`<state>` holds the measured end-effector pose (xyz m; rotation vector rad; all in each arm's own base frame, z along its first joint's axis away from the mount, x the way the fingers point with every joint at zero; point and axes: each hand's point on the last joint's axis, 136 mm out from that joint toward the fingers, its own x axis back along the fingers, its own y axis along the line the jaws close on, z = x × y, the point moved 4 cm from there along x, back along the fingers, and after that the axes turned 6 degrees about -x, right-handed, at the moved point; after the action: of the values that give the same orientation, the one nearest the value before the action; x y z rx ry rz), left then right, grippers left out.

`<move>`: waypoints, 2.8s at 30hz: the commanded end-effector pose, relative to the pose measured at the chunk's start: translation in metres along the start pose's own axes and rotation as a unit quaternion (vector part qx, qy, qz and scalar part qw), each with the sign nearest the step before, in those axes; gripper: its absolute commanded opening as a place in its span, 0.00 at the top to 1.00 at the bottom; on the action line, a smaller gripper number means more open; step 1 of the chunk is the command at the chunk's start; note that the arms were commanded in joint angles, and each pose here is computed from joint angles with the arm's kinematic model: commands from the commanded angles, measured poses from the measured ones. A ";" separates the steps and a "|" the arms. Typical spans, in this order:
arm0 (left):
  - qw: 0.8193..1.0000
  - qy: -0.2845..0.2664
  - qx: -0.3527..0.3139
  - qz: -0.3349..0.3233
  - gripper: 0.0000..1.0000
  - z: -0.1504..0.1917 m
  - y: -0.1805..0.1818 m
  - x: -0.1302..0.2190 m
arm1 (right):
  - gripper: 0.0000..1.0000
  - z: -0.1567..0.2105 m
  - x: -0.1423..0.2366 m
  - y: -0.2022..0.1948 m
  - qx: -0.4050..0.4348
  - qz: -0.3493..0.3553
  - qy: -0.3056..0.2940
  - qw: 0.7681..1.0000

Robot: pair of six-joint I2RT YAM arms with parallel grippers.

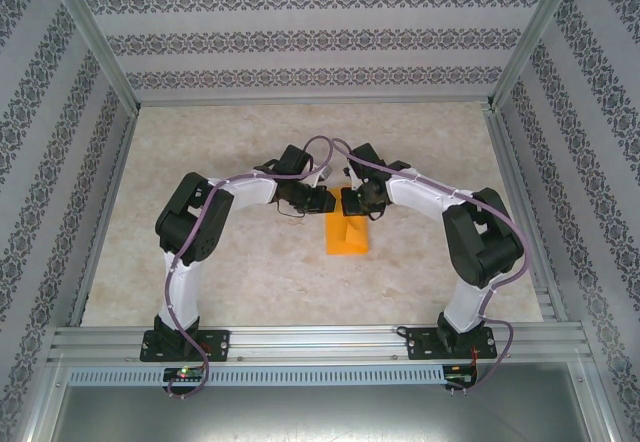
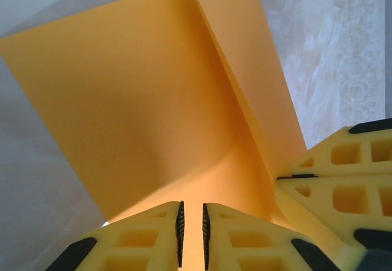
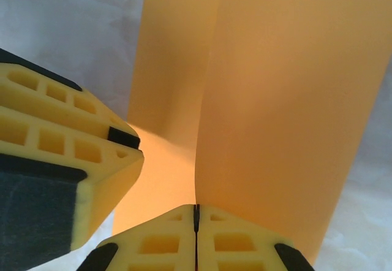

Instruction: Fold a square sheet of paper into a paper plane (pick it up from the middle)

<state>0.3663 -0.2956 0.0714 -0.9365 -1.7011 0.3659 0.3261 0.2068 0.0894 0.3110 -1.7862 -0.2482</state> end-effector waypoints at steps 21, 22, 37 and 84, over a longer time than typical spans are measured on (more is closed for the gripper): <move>0.995 -0.065 0.072 0.006 0.74 -0.018 0.011 0.034 | 0.93 0.006 -0.040 0.012 0.005 -0.040 0.028 0.999; 0.995 -0.069 0.076 0.007 0.73 -0.021 0.012 0.034 | 0.93 0.007 -0.040 0.012 0.005 -0.040 0.028 0.999; 0.985 -0.095 0.136 0.044 0.64 -0.040 0.017 0.022 | 0.87 0.021 -0.052 0.003 0.006 -0.041 0.037 0.998; 0.992 -0.018 0.118 -0.032 0.68 -0.033 0.031 -0.011 | 0.80 0.027 -0.053 -0.003 0.003 -0.067 0.032 0.997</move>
<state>0.4101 -0.2839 0.0596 -0.6865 -1.6944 0.5401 0.3267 0.2339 0.0505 0.4907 -1.7727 -0.3423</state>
